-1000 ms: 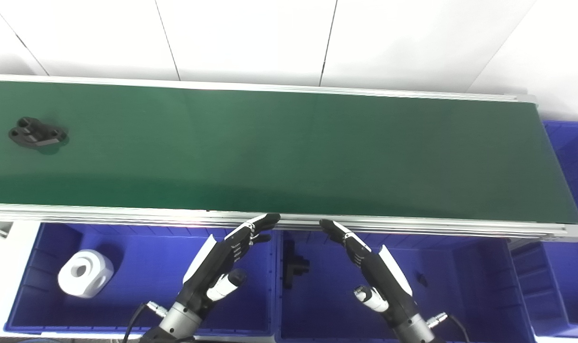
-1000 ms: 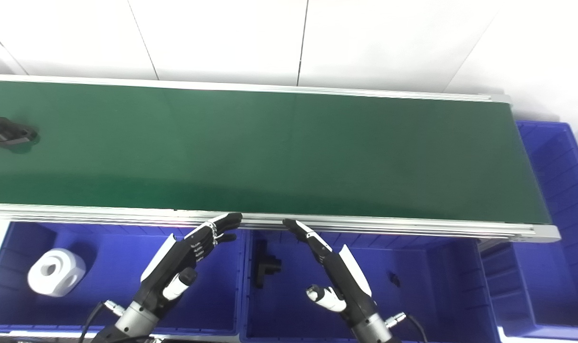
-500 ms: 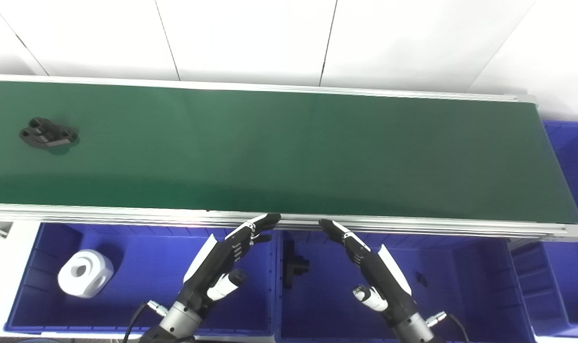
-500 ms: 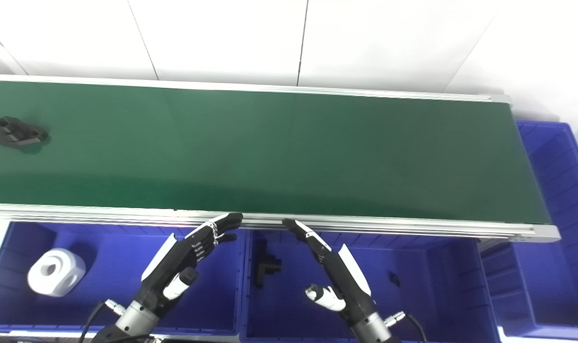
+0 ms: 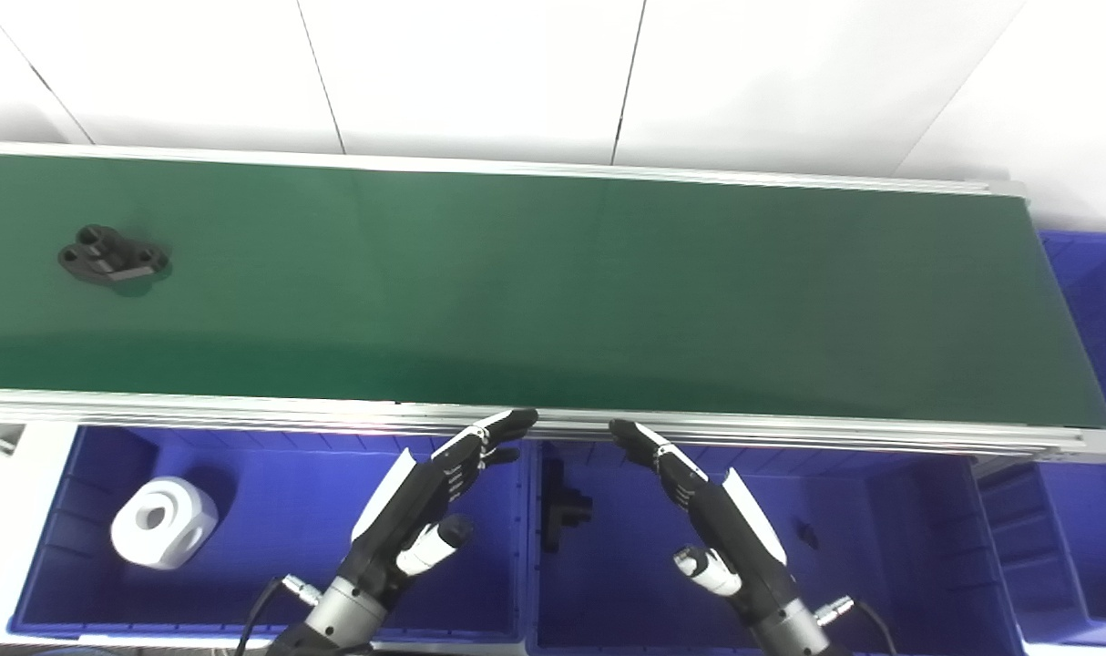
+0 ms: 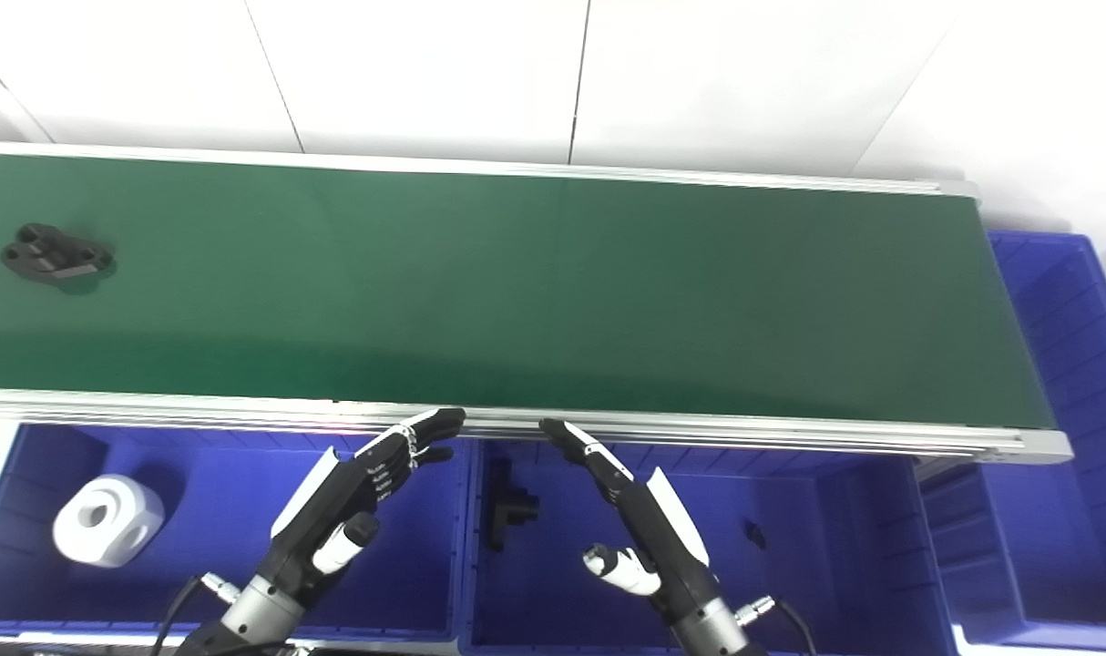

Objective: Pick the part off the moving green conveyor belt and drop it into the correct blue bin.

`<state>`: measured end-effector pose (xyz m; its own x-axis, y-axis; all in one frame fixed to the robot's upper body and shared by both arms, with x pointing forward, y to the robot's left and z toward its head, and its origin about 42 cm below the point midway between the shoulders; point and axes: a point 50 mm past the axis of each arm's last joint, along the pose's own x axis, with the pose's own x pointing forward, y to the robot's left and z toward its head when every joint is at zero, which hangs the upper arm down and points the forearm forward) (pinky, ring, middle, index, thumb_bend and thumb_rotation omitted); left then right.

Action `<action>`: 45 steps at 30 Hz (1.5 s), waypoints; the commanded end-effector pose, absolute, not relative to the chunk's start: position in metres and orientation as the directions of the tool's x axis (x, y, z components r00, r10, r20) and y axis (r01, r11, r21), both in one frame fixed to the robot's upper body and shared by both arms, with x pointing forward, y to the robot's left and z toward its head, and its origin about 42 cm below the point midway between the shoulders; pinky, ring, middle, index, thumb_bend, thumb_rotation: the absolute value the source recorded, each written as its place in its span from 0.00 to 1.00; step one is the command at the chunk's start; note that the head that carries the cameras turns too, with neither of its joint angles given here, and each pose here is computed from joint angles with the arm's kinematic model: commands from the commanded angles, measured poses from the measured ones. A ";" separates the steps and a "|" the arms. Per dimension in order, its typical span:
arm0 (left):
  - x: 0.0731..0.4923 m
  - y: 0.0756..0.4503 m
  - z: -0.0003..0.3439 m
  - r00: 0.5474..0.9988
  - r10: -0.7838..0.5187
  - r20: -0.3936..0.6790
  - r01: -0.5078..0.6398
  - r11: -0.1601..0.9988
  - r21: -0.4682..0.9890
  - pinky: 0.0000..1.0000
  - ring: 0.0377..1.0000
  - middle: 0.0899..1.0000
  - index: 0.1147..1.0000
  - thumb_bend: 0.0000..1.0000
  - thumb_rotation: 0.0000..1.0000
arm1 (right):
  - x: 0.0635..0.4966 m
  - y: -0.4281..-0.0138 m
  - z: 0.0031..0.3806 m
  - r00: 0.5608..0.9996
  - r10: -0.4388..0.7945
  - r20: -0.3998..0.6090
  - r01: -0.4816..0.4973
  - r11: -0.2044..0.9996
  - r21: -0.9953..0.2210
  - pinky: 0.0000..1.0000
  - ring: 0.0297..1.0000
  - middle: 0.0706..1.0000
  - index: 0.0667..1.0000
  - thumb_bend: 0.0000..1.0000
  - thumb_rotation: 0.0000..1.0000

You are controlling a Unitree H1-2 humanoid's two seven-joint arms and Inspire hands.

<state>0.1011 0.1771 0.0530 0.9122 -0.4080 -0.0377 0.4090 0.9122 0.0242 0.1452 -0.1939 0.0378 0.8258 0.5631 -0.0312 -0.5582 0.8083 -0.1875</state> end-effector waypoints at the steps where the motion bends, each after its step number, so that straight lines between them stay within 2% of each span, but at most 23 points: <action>1: 0.102 0.178 0.060 0.909 -0.417 0.007 0.417 0.909 0.026 0.86 0.91 0.89 0.83 0.88 0.94 | 0.147 -0.192 0.046 0.822 0.568 0.046 -0.550 0.812 -0.196 0.91 0.92 0.91 0.89 0.89 0.96; 45: 0.100 0.177 0.060 0.910 -0.414 0.012 0.413 0.910 0.015 0.85 0.90 0.89 0.83 0.87 0.94 | 0.144 -0.193 0.048 0.822 0.568 0.046 -0.550 0.812 -0.196 0.91 0.92 0.91 0.89 0.90 0.95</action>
